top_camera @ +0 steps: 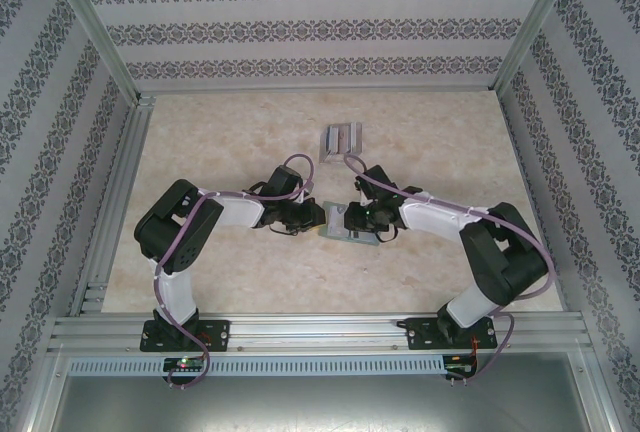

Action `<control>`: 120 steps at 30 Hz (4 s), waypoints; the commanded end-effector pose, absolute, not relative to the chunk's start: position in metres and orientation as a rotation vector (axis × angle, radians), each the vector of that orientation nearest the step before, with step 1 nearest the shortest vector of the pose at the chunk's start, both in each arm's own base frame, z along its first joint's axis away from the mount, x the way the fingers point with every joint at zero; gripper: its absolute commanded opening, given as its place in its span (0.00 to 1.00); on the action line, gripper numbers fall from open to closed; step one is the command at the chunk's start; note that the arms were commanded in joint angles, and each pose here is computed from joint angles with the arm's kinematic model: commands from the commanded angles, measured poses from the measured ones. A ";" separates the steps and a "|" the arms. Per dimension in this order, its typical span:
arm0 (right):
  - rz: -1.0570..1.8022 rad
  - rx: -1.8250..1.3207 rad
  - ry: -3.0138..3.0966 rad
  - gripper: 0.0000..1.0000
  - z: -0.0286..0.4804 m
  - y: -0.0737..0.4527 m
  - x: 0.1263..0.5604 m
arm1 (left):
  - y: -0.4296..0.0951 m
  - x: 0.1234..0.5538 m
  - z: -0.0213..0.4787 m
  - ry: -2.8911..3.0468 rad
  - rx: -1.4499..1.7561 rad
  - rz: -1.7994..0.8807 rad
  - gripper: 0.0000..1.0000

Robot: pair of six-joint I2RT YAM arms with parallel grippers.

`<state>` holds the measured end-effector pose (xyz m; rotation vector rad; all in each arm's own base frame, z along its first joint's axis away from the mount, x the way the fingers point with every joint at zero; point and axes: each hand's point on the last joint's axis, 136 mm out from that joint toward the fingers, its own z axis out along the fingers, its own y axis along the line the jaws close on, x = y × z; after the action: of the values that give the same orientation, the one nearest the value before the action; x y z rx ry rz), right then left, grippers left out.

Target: Put the credit cards into the card holder

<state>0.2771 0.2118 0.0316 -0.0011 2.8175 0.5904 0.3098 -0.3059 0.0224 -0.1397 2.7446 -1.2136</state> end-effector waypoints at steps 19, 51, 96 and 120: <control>0.532 -0.111 2.856 0.27 0.023 0.234 0.287 | -0.302 0.309 0.012 2.754 -0.161 -1.154 0.14; 0.448 -0.009 2.826 0.27 0.043 0.181 0.266 | -0.289 0.315 0.044 2.675 -0.137 -1.047 0.31; 0.666 0.262 2.794 0.20 0.024 0.134 0.282 | -0.405 0.308 0.036 2.802 0.133 -1.188 0.00; 0.839 0.250 2.764 0.24 0.042 0.153 0.287 | -0.404 0.306 0.018 2.826 0.116 -1.184 0.00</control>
<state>0.2825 0.1428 0.0268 0.2591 2.7912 0.7522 0.3127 -0.4011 0.0301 0.1141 2.7927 -1.1848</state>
